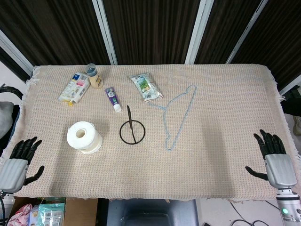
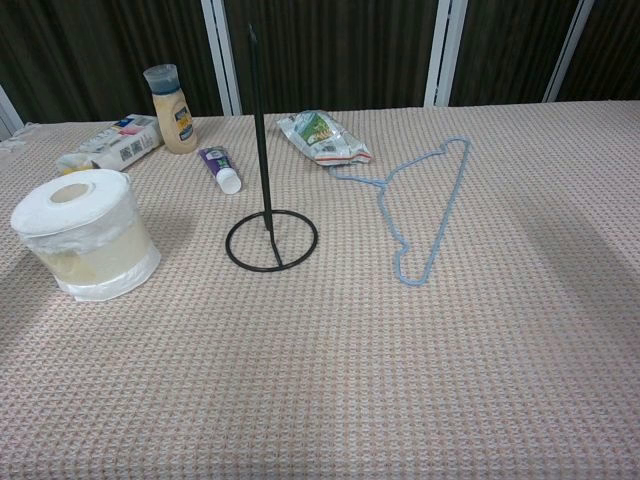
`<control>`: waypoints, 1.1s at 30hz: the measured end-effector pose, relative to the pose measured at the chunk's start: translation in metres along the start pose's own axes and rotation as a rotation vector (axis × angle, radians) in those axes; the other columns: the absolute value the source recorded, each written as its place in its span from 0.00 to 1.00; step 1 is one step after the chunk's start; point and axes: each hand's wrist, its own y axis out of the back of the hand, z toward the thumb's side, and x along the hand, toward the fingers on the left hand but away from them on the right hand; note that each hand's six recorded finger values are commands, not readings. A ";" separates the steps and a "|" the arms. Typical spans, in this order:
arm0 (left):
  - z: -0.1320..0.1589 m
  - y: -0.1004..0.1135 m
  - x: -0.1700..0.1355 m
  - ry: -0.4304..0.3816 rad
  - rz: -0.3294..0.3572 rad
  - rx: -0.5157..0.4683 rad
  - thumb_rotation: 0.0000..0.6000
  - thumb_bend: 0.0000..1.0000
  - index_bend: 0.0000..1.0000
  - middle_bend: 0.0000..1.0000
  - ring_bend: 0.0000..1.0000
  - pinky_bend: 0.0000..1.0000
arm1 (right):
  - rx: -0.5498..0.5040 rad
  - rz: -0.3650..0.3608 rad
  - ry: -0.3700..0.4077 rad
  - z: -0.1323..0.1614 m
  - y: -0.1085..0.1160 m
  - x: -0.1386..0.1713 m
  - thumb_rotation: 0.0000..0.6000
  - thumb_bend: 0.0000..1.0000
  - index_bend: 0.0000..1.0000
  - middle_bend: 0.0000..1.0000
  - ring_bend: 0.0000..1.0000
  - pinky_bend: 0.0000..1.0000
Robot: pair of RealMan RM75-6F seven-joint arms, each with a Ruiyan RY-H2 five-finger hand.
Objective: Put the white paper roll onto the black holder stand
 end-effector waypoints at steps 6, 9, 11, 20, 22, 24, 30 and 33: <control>0.011 -0.001 0.010 -0.012 0.009 -0.029 1.00 0.38 0.00 0.00 0.00 0.06 | 0.001 0.008 0.004 0.002 -0.002 0.001 1.00 0.16 0.00 0.00 0.00 0.00; 0.013 -0.003 0.014 -0.023 0.016 -0.074 1.00 0.38 0.00 0.00 0.00 0.06 | 0.002 0.009 0.010 0.003 -0.002 0.001 1.00 0.16 0.00 0.00 0.00 0.00; 0.015 -0.007 0.018 -0.036 0.015 -0.149 1.00 0.38 0.00 0.00 0.00 0.04 | -0.001 0.013 0.012 0.004 -0.002 0.002 1.00 0.16 0.00 0.00 0.00 0.00; 0.026 -0.043 0.046 -0.089 -0.008 -0.636 1.00 0.34 0.00 0.00 0.00 0.00 | -0.001 0.046 0.016 0.006 -0.009 -0.001 1.00 0.16 0.00 0.00 0.00 0.00; 0.030 -0.055 0.054 -0.092 -0.009 -0.690 1.00 0.33 0.00 0.00 0.00 0.00 | -0.003 0.054 0.018 0.007 -0.010 0.000 1.00 0.16 0.00 0.00 0.00 0.00; 0.035 -0.065 0.064 -0.089 -0.014 -0.708 1.00 0.33 0.00 0.00 0.00 0.00 | -0.007 0.060 0.018 0.006 -0.010 0.000 1.00 0.16 0.00 0.00 0.00 0.00; 0.046 -0.091 0.087 -0.062 -0.020 -0.652 1.00 0.32 0.00 0.00 0.00 0.00 | -0.021 0.067 0.019 0.004 -0.008 0.000 1.00 0.16 0.00 0.00 0.00 0.00; 0.047 -0.097 0.094 -0.045 -0.009 -0.616 1.00 0.32 0.00 0.00 0.00 0.00 | -0.032 0.073 0.024 0.004 -0.007 0.001 1.00 0.16 0.00 0.00 0.00 0.00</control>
